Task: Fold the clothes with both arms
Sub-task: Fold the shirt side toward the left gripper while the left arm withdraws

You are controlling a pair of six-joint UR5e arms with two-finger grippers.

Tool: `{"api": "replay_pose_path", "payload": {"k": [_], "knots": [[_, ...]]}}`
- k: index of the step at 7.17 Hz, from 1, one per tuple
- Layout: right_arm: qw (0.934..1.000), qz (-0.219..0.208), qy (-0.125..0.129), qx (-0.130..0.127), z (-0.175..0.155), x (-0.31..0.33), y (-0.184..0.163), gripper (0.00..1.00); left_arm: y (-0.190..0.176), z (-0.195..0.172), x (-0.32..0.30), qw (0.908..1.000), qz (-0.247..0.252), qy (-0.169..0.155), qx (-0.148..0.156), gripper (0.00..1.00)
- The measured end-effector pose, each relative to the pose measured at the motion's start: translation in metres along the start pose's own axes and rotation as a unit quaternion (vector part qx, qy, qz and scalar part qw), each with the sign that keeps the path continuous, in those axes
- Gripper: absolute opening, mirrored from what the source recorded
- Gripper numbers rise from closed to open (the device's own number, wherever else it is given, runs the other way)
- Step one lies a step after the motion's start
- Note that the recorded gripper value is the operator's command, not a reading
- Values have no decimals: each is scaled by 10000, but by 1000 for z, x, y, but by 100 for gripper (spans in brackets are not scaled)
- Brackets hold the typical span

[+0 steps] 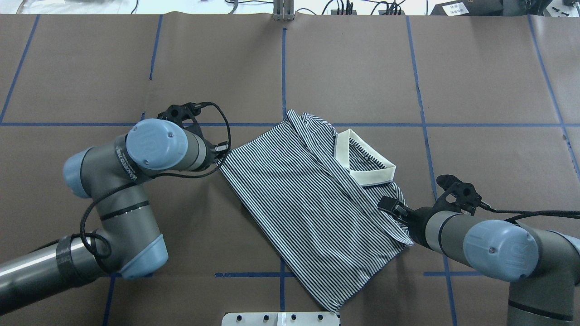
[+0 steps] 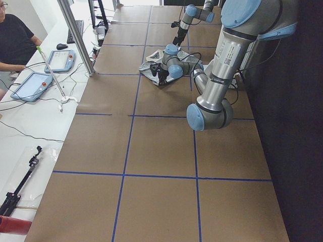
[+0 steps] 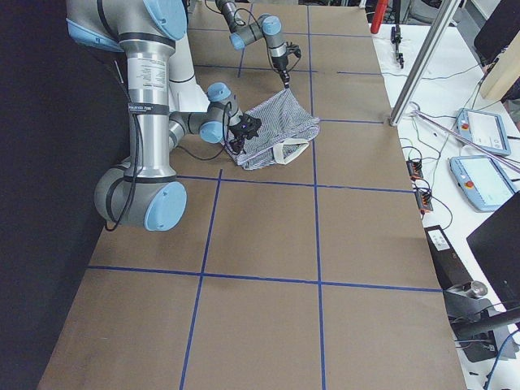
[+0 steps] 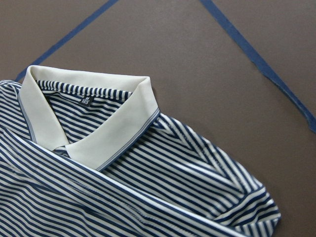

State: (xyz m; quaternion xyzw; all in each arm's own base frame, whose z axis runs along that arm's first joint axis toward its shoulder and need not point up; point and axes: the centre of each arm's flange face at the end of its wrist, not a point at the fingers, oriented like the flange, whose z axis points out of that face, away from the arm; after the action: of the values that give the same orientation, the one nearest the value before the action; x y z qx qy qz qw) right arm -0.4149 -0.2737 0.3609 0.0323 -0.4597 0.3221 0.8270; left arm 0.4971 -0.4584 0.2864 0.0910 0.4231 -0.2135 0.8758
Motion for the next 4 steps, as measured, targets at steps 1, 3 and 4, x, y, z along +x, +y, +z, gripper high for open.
{"api": "replay_pose_path", "payload": {"k": [1,3,4], "knots": [[10000,18,-51,12,-1,-5,0,100,-45,22,0,9994,99,56,312,0],[9999,71,-155,29,-3,-16,-4,100,-128,71,34,9969,59,246,744,0],[9997,90,-219,17,-5,-23,-4,100,-160,79,54,9957,-12,274,880,0]]}}
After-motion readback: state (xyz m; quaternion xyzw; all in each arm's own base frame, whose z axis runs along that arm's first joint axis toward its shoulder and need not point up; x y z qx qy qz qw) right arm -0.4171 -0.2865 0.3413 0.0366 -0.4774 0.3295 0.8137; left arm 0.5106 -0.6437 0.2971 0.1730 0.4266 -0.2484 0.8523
